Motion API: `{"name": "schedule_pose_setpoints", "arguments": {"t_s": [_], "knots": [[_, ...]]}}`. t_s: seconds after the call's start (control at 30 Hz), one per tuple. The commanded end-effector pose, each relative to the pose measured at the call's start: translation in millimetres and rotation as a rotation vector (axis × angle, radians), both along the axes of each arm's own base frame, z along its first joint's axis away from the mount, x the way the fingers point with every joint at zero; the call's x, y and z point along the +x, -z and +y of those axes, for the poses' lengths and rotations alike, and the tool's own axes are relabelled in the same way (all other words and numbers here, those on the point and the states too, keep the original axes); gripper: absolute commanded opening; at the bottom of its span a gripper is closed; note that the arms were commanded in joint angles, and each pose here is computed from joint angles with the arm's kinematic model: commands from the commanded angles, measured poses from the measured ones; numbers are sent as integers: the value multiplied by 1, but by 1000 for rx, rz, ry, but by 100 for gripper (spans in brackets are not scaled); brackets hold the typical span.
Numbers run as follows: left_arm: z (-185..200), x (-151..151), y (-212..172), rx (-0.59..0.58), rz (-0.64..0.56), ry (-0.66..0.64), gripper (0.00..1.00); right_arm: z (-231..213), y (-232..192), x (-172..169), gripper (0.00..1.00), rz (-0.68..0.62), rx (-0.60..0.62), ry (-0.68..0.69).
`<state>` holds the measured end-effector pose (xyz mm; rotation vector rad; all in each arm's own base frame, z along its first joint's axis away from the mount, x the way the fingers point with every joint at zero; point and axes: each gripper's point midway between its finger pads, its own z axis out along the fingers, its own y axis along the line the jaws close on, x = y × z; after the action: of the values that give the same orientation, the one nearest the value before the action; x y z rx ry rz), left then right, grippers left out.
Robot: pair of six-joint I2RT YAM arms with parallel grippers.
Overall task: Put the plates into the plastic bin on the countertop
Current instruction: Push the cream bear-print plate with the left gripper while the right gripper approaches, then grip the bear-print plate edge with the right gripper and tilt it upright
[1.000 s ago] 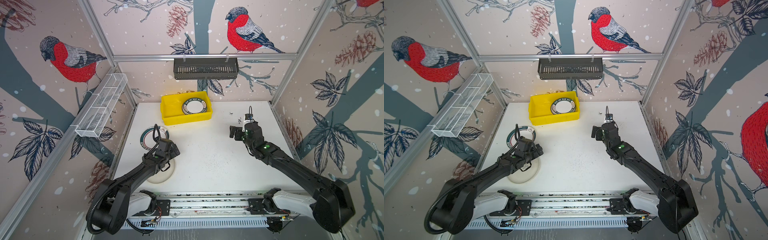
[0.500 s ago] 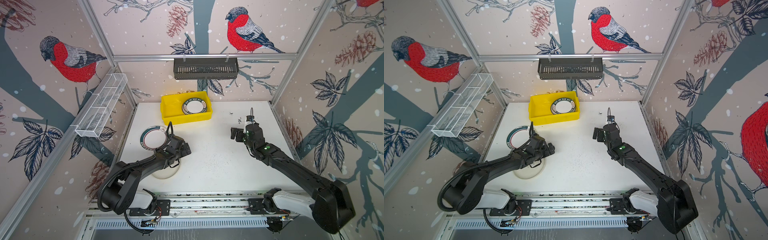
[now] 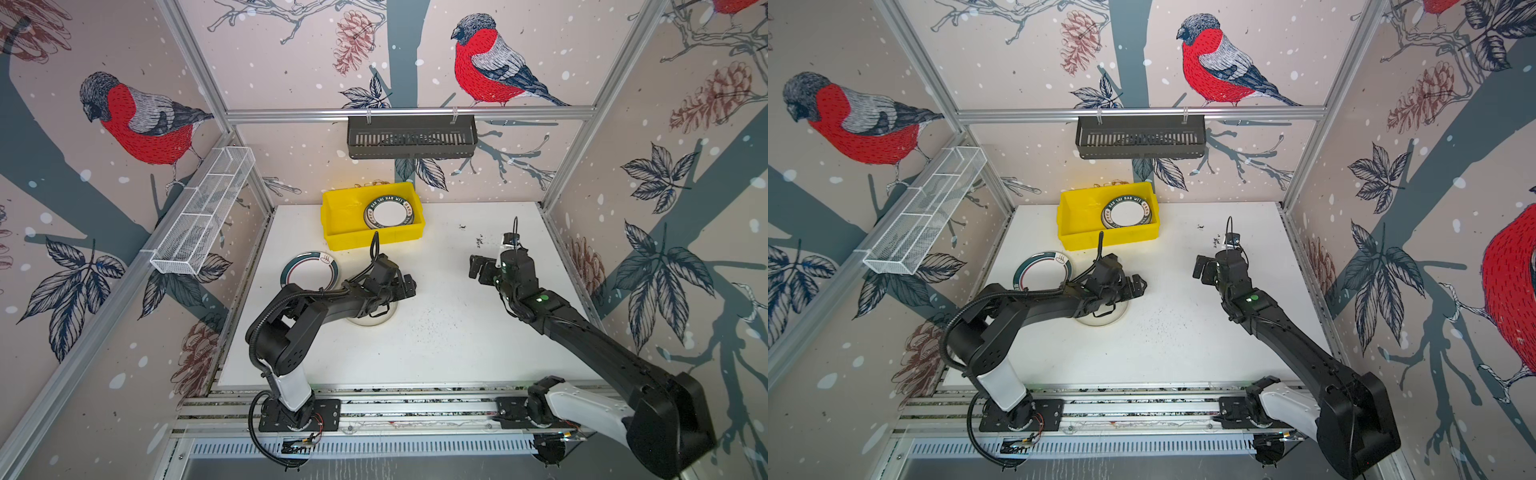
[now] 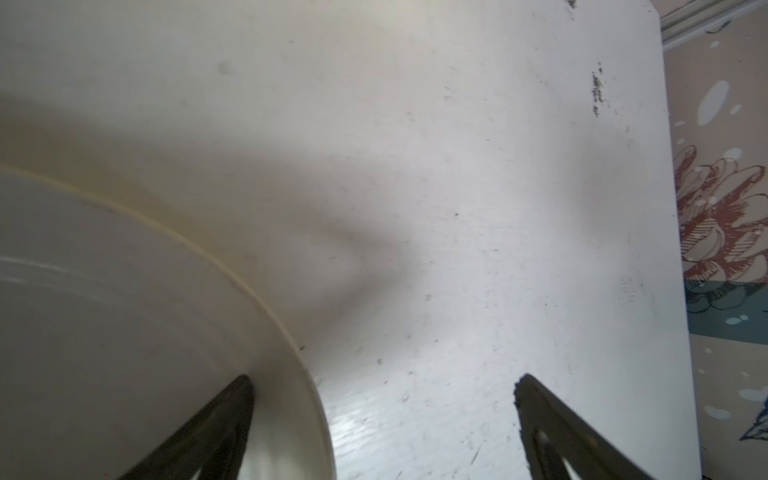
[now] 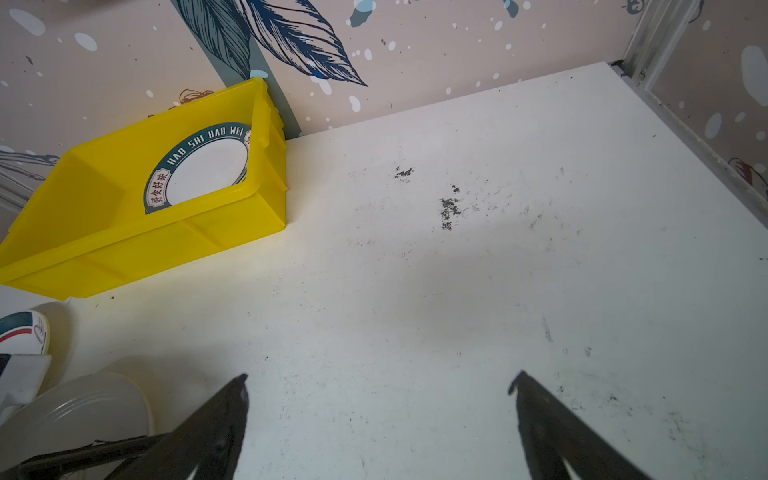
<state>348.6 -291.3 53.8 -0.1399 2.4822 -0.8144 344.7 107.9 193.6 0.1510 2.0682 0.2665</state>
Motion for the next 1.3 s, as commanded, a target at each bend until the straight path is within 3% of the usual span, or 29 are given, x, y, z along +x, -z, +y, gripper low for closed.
{"name": "schedule_pose_setpoints", "arguments": {"t_s": [0.0, 0.13, 0.3, 0.47, 0.7, 0.87, 1.07, 1.27], "knots": [[-30, 9, -18, -99, -37, 70, 98, -8, 3, -5, 99, 11, 26, 31], [-43, 13, -28, -136, -59, 108, 98, -15, 5, -10, 99, 12, 57, 63], [-32, 13, -33, -93, -85, 99, 98, -12, 26, -12, 99, 26, 120, 62], [19, 19, -38, -75, -107, -14, 98, 40, 53, -13, 99, 133, 279, -143], [98, 12, -54, 107, -158, -196, 97, 100, 77, -9, 94, 215, 321, -293], [142, -6, -52, 217, -139, -292, 97, 144, 100, -7, 79, 304, 352, -403], [185, -30, -38, 129, -107, -398, 96, 183, 118, -5, 63, 374, 391, -505], [200, -38, -40, 121, -133, -432, 95, 212, 128, 0, 47, 410, 405, -571]]}}
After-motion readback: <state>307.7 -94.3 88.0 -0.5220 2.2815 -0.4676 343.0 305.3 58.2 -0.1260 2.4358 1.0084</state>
